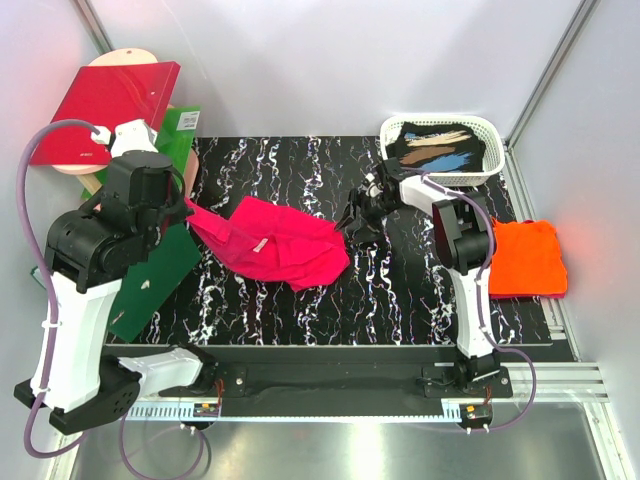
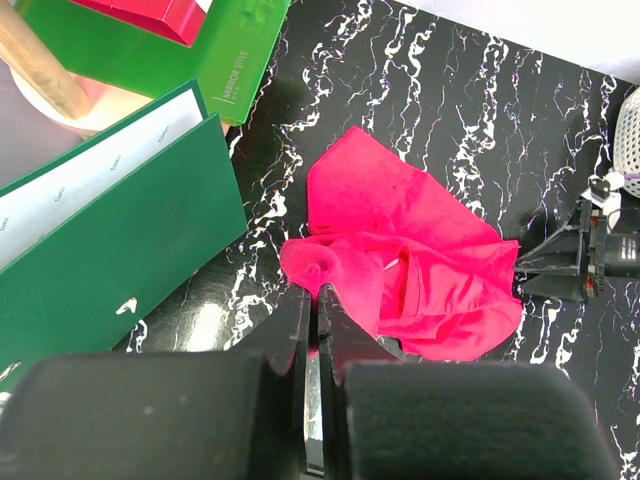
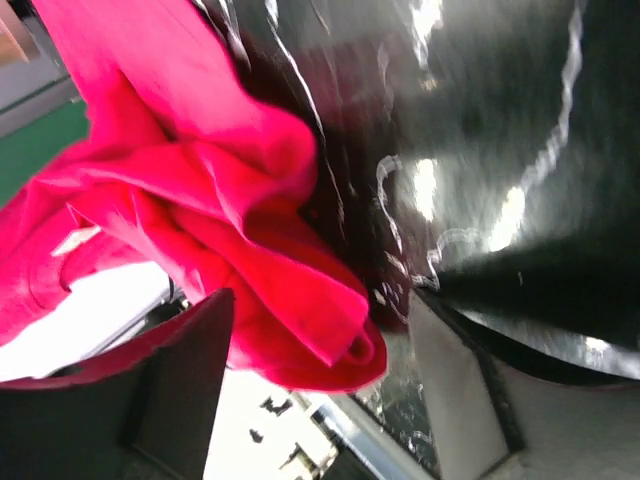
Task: Fold and stack the t-shirts
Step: Flatten out the tshirt
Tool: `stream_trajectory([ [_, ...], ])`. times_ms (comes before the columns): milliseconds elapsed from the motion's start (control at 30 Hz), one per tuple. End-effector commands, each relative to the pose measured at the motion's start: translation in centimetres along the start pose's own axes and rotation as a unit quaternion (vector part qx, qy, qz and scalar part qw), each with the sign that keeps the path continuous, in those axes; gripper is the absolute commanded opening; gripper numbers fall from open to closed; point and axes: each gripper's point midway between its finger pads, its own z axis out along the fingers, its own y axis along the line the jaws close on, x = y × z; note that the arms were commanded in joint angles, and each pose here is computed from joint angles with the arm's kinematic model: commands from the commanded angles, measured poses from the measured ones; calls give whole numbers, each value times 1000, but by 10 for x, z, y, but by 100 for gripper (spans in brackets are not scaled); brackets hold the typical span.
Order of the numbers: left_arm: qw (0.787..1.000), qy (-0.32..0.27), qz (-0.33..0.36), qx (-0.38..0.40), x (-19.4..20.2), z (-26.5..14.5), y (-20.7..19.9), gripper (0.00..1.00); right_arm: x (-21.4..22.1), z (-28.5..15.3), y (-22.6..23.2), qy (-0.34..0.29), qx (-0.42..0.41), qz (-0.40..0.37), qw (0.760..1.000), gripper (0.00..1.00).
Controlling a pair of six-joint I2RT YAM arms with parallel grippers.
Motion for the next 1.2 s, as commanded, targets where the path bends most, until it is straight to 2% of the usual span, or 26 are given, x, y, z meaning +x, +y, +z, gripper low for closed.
stream_trajectory([
  [0, 998, 52, 38, -25, 24, -8, 19, 0, -26, 14, 9, -29, -11, -19, 999, 64],
  [67, 997, 52, 40, -26, 23, -7, 18, 0, -31, 17, 13, -25, -23, -19, 999, 46],
  [133, 997, 52, 41, -26, 22, -6, 17, 0, -35, 17, 20, -26, -34, -23, 999, 20],
  [233, 997, 54, 43, -33, 22, -3, 16, 0, -39, 12, 26, -35, -36, -32, 998, 0],
  [433, 997, 53, 47, -38, 25, 5, 14, 0, -47, -18, 61, -76, -47, -69, 994, 0],
  [533, 997, 49, 50, -33, 23, 11, 8, 0, -56, -49, 93, -114, -64, -94, 987, 0],
  [700, 996, 46, 69, -27, 17, 27, -8, 0, -76, -127, 158, -209, -97, -147, 962, 0],
  [800, 996, 43, 75, -24, 12, 34, -16, 0, -87, -176, 172, -271, -97, -155, 945, 0],
  [867, 996, 40, 78, -15, 7, 37, -22, 0, -94, -204, 168, -305, -88, -151, 936, 0],
  [967, 996, 40, 84, -11, 6, 41, -27, 0, -102, -221, 137, -331, -58, -118, 935, 0],
  [1067, 995, 41, 90, -10, 6, 42, -28, 0, -102, -214, 96, -331, -17, -76, 941, 0],
  [1167, 995, 40, 91, -24, 5, 42, -21, 0, -94, -223, 94, -345, -4, -79, 935, 0],
])
